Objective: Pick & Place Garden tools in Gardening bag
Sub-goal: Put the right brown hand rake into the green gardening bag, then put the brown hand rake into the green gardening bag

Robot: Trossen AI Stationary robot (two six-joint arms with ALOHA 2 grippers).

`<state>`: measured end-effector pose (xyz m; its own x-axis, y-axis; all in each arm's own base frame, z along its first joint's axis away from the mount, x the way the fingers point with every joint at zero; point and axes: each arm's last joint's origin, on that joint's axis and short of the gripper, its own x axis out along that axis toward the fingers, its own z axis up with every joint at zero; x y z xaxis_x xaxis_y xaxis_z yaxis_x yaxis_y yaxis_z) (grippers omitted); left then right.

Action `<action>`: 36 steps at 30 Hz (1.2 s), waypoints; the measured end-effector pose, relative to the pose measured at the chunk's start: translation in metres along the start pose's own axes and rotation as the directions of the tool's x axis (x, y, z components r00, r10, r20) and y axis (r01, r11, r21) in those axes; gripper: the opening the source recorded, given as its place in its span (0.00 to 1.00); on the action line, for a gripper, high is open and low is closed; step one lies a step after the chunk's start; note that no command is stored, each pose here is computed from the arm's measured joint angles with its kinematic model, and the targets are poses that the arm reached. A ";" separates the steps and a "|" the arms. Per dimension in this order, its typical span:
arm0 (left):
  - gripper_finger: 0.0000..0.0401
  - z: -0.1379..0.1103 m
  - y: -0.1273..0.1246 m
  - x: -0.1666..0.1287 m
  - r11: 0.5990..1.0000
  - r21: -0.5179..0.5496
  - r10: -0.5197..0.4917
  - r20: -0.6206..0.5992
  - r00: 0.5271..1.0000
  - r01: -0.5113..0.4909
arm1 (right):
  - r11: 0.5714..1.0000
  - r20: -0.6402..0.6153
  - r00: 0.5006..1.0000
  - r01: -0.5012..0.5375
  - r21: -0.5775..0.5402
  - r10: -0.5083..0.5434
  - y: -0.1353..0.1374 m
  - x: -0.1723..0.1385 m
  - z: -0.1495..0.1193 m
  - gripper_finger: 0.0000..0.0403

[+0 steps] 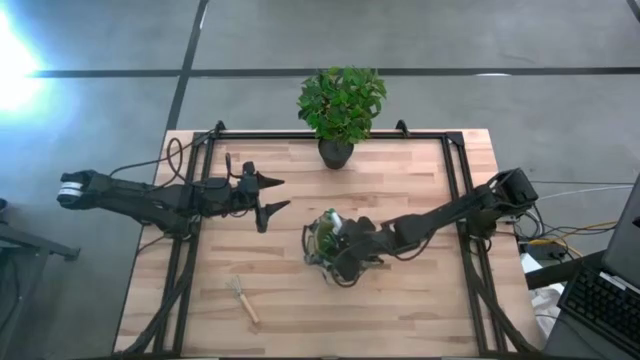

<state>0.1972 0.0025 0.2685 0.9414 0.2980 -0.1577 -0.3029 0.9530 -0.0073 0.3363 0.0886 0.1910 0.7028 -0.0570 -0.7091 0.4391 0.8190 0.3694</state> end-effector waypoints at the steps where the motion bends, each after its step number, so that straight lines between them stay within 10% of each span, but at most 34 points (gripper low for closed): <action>1: 0.71 0.000 0.000 0.000 1.000 0.003 0.000 0.000 1.000 0.000 | 1.000 0.002 1.000 -0.002 -0.002 0.002 0.001 -0.001 0.002 0.13; 16: 0.71 0.000 0.000 0.000 1.000 0.004 0.000 0.001 1.000 0.000 | 0.999 -0.012 1.000 0.017 -0.050 -0.017 0.015 -0.017 0.021 0.46; 36: 0.71 0.000 0.000 0.000 0.999 0.034 -0.001 0.000 1.000 0.001 | 0.958 -0.051 0.998 0.013 -0.288 -0.029 0.053 -0.065 0.048 0.36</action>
<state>0.1971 0.0025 0.2686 0.9416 0.2975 -0.1576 -0.2971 0.9545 0.0265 0.3407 0.1080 0.2851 0.6602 -0.0514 -0.7493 0.2686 0.9478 0.1717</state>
